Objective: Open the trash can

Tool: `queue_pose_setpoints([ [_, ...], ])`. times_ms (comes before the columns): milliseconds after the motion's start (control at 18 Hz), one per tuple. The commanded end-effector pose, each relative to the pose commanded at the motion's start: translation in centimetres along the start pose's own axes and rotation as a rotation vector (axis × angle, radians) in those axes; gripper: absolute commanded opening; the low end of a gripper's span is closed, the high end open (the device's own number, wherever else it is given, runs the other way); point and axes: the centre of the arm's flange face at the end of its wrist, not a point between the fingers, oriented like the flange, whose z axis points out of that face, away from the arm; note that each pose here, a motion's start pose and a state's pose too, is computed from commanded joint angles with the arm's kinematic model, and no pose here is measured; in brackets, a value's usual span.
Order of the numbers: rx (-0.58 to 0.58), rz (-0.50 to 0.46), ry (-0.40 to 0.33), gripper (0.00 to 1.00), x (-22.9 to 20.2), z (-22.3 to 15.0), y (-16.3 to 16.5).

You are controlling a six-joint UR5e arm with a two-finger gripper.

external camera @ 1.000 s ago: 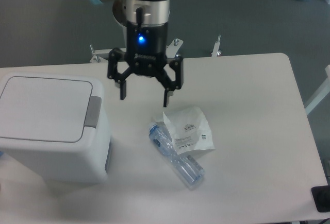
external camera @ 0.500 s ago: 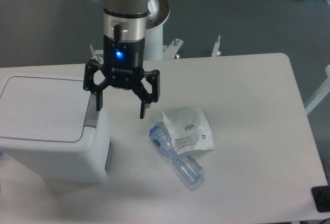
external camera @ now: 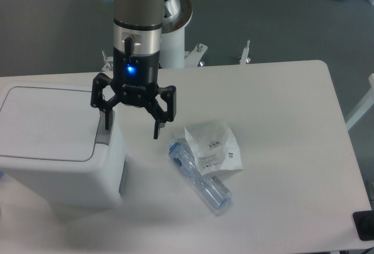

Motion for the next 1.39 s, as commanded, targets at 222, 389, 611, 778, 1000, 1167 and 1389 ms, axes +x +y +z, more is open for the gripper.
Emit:
queue_pose_setpoints([
  [222, -0.004, 0.004, 0.005, 1.0, 0.37, 0.24, 0.1],
  [389, -0.006, 0.004, 0.004, 1.0, 0.36, 0.3, 0.15],
  [611, -0.005, 0.004, 0.004, 1.0, 0.36, 0.24, 0.1],
  [778, -0.007, 0.004, 0.003, 1.0, 0.35, 0.3, 0.16],
  [1000, -0.007, 0.004, 0.003, 1.0, 0.35, 0.35, 0.2],
  [1167, -0.01, 0.004, 0.004, 1.0, 0.36, 0.47, 0.3],
  [1389, -0.011, 0.004, 0.005, 1.0, 0.33, 0.57, 0.31],
])
